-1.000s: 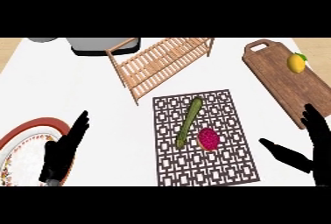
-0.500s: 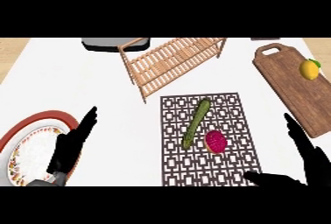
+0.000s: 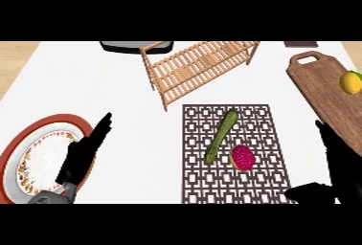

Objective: Pick the cupcake from the placemat and place it in the tiered shelf

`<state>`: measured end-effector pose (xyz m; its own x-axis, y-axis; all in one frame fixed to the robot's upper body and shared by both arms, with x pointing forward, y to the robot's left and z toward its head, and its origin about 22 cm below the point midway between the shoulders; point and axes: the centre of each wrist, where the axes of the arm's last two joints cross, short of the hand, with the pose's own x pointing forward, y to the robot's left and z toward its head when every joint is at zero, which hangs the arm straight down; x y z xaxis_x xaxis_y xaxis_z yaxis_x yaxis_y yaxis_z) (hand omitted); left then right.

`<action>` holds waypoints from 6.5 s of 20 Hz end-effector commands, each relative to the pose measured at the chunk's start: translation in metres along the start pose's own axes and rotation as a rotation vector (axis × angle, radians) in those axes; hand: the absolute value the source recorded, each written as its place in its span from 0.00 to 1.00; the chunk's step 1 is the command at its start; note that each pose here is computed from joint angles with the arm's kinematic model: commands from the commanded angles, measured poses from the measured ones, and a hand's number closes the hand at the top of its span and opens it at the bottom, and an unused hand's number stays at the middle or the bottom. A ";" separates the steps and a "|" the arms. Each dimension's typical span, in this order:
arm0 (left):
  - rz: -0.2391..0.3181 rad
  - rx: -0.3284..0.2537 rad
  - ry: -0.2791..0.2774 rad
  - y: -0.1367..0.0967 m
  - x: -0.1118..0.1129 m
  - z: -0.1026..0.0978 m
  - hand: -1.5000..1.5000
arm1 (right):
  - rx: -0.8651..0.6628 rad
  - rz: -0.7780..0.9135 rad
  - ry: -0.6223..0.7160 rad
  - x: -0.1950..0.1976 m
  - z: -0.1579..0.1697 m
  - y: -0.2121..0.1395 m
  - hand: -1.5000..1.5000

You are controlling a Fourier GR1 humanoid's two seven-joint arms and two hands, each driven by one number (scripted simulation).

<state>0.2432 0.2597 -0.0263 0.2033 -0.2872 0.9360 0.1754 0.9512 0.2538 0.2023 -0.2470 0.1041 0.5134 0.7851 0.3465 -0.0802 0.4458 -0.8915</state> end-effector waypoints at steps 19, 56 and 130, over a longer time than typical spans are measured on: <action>0.031 0.027 0.030 -0.009 -0.023 0.006 0.50 | 0.140 0.199 0.278 0.113 -0.024 0.092 0.00; 0.011 0.033 0.012 0.015 -0.008 0.000 0.50 | 0.164 0.316 0.235 0.119 -0.039 0.138 1.00; -0.012 -0.053 -0.053 -0.008 0.018 -0.023 0.50 | 0.362 -0.635 -0.673 0.270 -0.162 -0.064 0.00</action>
<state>0.2636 0.2457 -0.0203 0.1573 -0.2833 0.9460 0.2225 0.9435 0.2456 0.4848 -0.1378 0.2202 -0.1025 0.5846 0.8048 -0.2132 0.7774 -0.5918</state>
